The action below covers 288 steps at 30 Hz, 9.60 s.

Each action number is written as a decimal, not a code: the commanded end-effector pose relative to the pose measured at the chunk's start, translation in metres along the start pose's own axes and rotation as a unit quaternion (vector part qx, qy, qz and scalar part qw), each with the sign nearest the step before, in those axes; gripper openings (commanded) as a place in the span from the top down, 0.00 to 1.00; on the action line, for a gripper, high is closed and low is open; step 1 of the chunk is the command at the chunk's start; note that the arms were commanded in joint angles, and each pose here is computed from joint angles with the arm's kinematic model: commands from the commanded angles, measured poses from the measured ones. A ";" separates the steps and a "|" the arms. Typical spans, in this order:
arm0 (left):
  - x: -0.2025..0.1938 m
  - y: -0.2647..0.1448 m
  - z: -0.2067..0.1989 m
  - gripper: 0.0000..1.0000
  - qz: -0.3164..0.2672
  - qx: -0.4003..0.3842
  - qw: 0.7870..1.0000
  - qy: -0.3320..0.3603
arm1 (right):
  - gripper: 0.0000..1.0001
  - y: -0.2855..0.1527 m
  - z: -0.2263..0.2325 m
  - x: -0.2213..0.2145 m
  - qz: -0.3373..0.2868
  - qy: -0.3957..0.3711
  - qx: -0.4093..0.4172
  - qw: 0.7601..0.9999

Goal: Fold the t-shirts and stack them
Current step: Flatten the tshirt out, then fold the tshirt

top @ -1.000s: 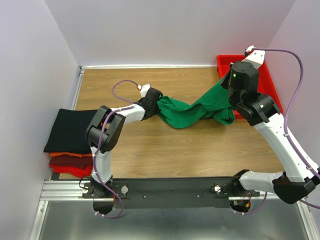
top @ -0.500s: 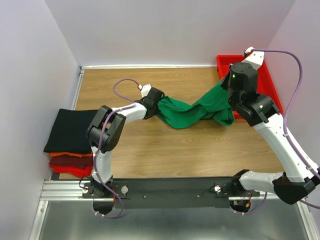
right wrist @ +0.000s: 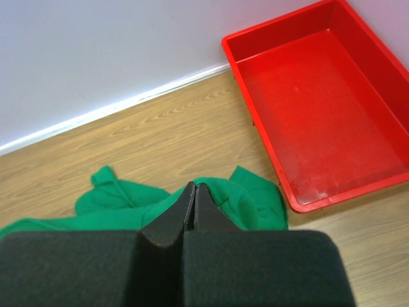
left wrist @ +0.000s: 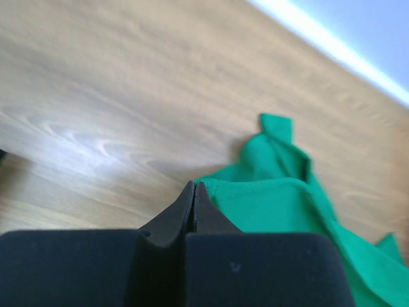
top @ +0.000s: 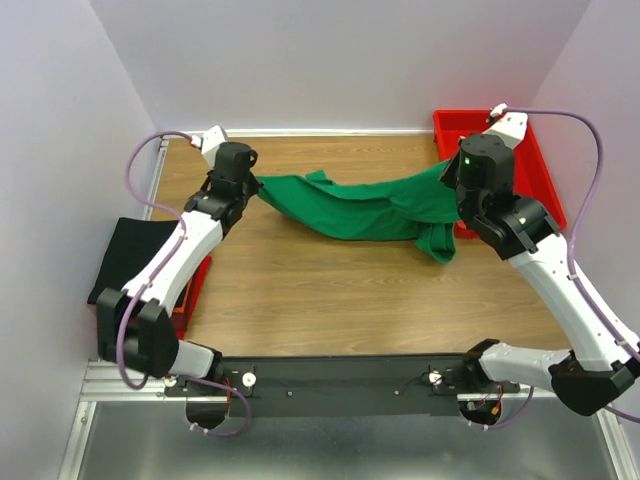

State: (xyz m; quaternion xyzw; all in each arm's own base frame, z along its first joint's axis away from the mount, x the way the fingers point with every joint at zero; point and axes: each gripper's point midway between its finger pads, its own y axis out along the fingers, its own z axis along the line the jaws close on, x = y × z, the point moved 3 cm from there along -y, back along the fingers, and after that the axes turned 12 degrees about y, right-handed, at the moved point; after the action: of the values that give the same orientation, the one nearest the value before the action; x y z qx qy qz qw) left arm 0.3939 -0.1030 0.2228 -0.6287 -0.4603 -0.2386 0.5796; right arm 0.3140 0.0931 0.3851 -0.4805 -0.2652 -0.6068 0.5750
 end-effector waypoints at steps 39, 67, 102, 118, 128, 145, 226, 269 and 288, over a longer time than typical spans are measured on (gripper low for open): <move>0.284 -0.071 -0.021 1.00 -0.357 -0.111 0.925 -0.066 | 0.99 0.139 0.160 0.098 -0.060 0.068 0.232 0.968; -0.049 -0.022 0.096 1.00 -0.043 0.001 0.985 -0.166 | 0.99 0.049 -0.114 -0.219 0.223 0.066 -0.053 0.971; -0.092 -0.026 0.143 1.00 -0.012 0.128 0.978 -0.167 | 0.95 0.080 -0.090 -0.213 0.255 0.050 -0.071 0.963; -0.089 -0.018 0.162 1.00 -0.010 0.166 0.970 -0.180 | 0.97 0.120 -0.097 -0.216 0.265 0.074 -0.074 0.958; -0.093 -0.009 0.162 1.00 0.003 0.164 0.969 -0.187 | 0.98 0.129 -0.089 -0.217 0.276 0.086 -0.060 0.956; -0.081 0.012 0.165 1.00 0.009 0.179 0.964 -0.197 | 0.93 0.142 -0.095 -0.233 0.290 0.094 -0.064 0.950; -0.098 -0.016 0.132 0.30 0.034 0.023 0.991 -0.130 | 1.00 0.204 0.008 -0.250 0.291 0.077 0.021 0.953; -0.098 -0.019 0.127 0.30 0.037 0.008 0.990 -0.137 | 0.64 0.133 -0.013 -0.327 0.340 -0.050 0.030 0.939; -0.097 -0.015 0.125 0.30 0.043 0.005 0.990 -0.134 | 0.62 0.177 0.029 -0.340 0.338 -0.032 0.054 0.939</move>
State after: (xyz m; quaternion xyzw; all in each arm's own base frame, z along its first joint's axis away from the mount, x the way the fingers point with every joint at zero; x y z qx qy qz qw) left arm 0.3026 -0.0127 0.1189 -0.6664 -0.5103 -0.1141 0.5314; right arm 0.4363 0.2213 0.0528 -0.5404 -0.1307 -0.3445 0.7564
